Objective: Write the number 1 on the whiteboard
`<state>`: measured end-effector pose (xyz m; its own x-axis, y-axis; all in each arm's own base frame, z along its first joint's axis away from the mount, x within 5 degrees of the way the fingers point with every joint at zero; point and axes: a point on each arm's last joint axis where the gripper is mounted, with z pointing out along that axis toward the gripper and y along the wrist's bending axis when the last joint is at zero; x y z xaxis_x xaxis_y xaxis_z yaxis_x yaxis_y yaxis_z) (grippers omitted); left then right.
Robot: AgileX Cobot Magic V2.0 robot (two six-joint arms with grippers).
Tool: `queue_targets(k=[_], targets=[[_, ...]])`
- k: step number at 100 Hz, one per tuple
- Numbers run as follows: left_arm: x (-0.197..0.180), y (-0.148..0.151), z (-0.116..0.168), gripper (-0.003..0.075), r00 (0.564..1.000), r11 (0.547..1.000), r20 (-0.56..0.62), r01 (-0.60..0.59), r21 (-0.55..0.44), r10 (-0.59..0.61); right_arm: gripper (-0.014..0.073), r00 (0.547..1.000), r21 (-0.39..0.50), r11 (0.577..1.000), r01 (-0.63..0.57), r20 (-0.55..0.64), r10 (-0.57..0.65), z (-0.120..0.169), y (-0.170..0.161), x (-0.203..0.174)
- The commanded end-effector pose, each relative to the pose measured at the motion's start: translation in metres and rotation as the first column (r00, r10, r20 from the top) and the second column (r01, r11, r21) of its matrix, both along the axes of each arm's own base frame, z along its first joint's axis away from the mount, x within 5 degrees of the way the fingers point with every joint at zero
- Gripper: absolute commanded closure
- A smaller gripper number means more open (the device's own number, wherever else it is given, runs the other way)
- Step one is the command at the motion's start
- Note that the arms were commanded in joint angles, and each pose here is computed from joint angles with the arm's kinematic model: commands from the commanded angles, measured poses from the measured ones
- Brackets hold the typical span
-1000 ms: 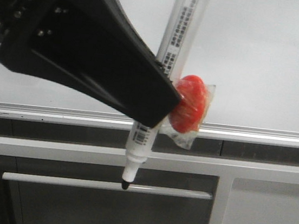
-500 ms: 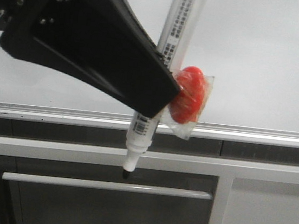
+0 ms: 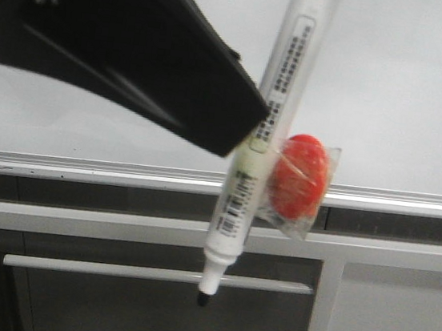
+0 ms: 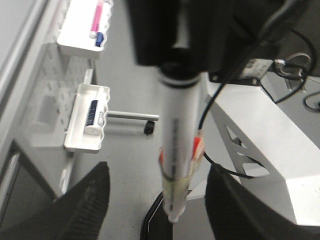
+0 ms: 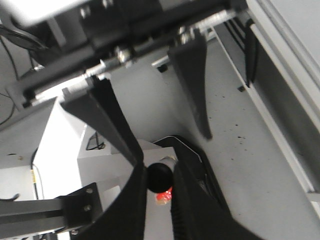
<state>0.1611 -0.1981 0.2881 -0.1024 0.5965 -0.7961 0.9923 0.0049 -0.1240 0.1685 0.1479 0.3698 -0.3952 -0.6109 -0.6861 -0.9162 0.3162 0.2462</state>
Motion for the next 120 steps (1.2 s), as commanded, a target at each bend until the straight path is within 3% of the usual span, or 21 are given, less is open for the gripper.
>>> queue_targets(k=[1,21,37,67,102,111,120], targets=[[0.002,0.007,0.023,0.0297,0.998,0.994,-0.020,-0.061,-0.088,0.060,0.0657,0.996,0.067,0.997,0.030,0.077,-0.035,0.019,-0.003,-0.006],[0.012,0.040,0.039,0.0300,0.984,0.977,-0.041,-0.176,-0.123,0.172,0.0657,0.969,0.130,0.985,0.112,0.205,-0.138,0.037,-0.014,-0.016],[0.015,0.067,0.058,0.0301,0.955,0.932,-0.031,-0.296,-0.210,0.297,0.0657,0.908,0.149,0.966,0.212,0.335,-0.251,0.048,-0.032,-0.028],[0.014,0.104,0.065,0.0314,0.823,0.787,0.019,-0.536,-0.304,0.568,0.0657,0.769,0.327,0.889,0.319,0.459,-0.445,0.024,-0.060,-0.059],[0.012,0.109,0.067,0.0519,0.803,0.761,0.002,-0.564,-0.321,0.597,0.0659,0.767,0.339,0.882,0.327,0.451,-0.457,0.014,-0.064,-0.065],[0.012,0.109,0.069,0.0613,0.798,0.752,-0.001,-0.568,-0.335,0.602,0.0654,0.771,0.367,0.871,0.327,0.429,-0.470,0.016,-0.063,-0.066],[0.009,0.111,0.069,0.0732,0.778,0.730,0.010,-0.584,-0.354,0.628,0.0641,0.743,0.409,0.850,0.332,0.442,-0.502,0.020,-0.066,-0.068]])
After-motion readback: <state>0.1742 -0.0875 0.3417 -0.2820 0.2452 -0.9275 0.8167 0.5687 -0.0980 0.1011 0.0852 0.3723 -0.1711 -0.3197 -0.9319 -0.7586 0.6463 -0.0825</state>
